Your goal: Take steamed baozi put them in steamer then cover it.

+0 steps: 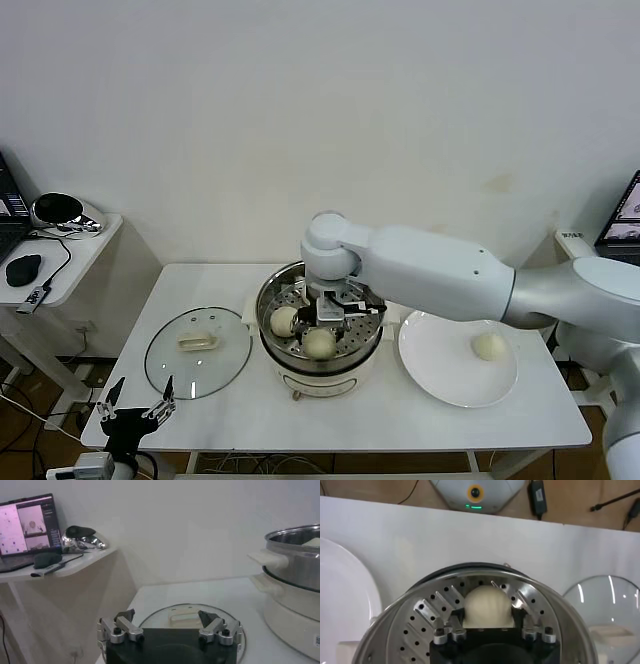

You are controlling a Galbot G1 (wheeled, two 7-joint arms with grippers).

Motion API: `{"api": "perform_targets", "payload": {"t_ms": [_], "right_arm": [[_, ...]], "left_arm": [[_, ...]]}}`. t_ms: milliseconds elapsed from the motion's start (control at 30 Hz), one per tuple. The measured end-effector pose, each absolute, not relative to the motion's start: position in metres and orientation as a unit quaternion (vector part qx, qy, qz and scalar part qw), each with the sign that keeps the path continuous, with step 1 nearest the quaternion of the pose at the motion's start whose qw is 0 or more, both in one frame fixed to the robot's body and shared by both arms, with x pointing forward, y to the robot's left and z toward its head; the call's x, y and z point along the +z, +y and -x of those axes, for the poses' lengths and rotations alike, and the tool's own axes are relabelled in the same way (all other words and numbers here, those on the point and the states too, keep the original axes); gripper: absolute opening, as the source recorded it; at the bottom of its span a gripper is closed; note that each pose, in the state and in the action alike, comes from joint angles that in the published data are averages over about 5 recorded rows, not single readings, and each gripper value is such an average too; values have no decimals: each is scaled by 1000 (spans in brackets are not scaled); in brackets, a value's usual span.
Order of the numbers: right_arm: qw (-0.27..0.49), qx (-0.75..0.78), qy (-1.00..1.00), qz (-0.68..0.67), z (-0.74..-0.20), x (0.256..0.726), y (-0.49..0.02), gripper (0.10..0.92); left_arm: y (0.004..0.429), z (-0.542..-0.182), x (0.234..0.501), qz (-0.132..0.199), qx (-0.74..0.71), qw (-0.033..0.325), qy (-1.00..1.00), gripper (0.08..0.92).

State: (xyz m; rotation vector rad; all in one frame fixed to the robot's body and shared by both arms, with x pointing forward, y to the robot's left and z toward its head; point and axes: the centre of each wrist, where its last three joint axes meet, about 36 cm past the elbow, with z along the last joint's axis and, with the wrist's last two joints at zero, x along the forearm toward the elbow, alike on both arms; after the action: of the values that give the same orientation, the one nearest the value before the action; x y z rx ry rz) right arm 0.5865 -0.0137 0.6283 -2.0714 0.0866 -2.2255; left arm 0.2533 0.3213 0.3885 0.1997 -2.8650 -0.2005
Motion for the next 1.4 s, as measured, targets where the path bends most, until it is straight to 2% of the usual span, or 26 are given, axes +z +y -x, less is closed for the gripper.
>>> {"api": "perform_targets", "payload": {"t_ms": [300, 633, 1000, 1400], "right_arm": [[9, -741, 108, 663, -591, 673, -63, 823], [-136, -696, 319, 629, -609, 699, -183, 823], [-293, -603, 511, 538, -614, 660, -314, 823], [-377, -558, 562, 481, -615, 583, -390, 823]], "left_arm": [[321, -254, 387, -63, -72, 133, -986, 823], [319, -255, 389, -50, -72, 134, -987, 823], [314, -252, 389, -38, -71, 142, -987, 823], [315, -249, 379, -36, -73, 162, -983, 823]]}}
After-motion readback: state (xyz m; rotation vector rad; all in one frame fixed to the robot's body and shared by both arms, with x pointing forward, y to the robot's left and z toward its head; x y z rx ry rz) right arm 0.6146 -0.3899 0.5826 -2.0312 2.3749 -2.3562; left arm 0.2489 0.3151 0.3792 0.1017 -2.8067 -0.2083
